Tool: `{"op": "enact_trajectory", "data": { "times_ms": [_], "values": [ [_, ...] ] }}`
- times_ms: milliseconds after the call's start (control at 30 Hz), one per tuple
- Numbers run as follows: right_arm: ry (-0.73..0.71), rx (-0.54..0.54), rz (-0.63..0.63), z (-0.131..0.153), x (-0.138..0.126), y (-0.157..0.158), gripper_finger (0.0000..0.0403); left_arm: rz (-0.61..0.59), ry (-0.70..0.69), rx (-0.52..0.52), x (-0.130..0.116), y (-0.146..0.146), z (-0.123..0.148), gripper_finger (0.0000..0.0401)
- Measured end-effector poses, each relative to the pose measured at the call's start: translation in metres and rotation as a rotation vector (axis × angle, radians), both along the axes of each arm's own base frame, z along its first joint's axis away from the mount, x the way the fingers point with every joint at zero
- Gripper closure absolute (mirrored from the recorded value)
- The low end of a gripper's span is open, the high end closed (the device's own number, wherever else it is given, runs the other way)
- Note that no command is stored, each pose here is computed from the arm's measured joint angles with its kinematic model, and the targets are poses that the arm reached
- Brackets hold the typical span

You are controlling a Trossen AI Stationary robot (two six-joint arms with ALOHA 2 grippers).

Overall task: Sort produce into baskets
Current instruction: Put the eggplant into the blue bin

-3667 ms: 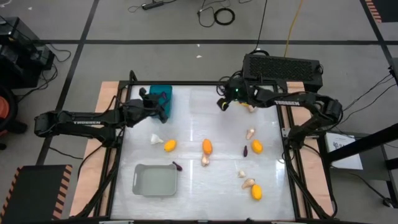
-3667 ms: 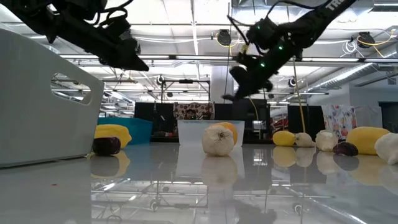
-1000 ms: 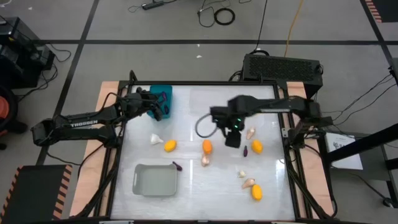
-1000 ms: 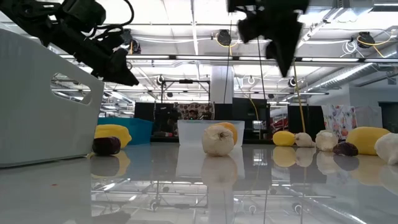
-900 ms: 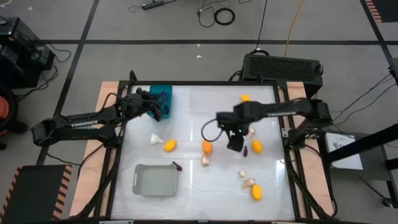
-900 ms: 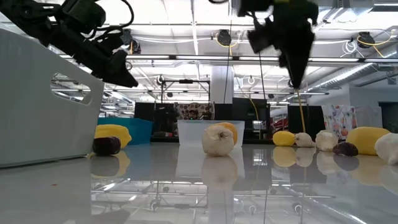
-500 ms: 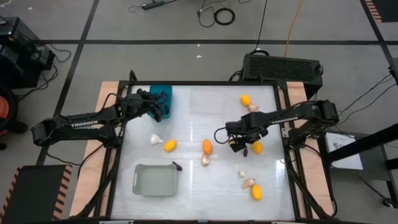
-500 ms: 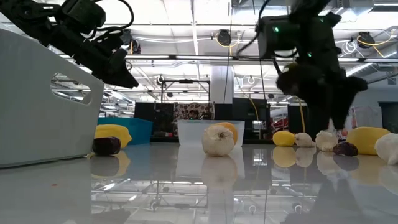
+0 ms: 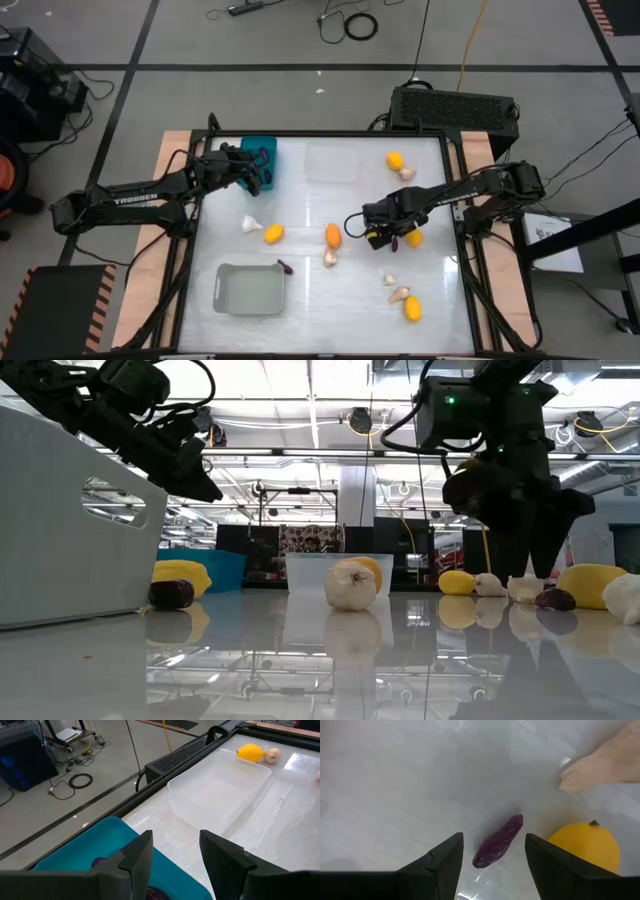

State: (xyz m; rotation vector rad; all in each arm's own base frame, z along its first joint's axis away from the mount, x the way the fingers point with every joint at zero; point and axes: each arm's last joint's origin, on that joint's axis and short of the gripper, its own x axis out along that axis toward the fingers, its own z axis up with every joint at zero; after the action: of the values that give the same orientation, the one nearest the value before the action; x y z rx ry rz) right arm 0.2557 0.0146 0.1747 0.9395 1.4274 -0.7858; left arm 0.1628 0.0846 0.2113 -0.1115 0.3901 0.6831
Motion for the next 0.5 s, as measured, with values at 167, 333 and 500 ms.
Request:
{"op": "enact_trajectory", "data": {
  "times_ms": [167, 333, 500],
  "values": [
    [0.016, -0.028, -0.011, -0.004, 0.001, 0.005, 0.0198, 0.0, 0.0, 0.0, 0.0, 0.0, 0.0, 0.023],
    [0.046, -0.046, 0.045, -0.014, 0.004, 0.008, 0.0198, -0.008, 0.0, -0.004, 0.0, 0.0, 0.0, 0.023],
    [0.072, -0.047, 0.091, -0.022, 0.005, 0.008, 0.0199, -0.028, -0.003, -0.012, 0.0, -0.001, 0.0, 0.023]
  ]
}}
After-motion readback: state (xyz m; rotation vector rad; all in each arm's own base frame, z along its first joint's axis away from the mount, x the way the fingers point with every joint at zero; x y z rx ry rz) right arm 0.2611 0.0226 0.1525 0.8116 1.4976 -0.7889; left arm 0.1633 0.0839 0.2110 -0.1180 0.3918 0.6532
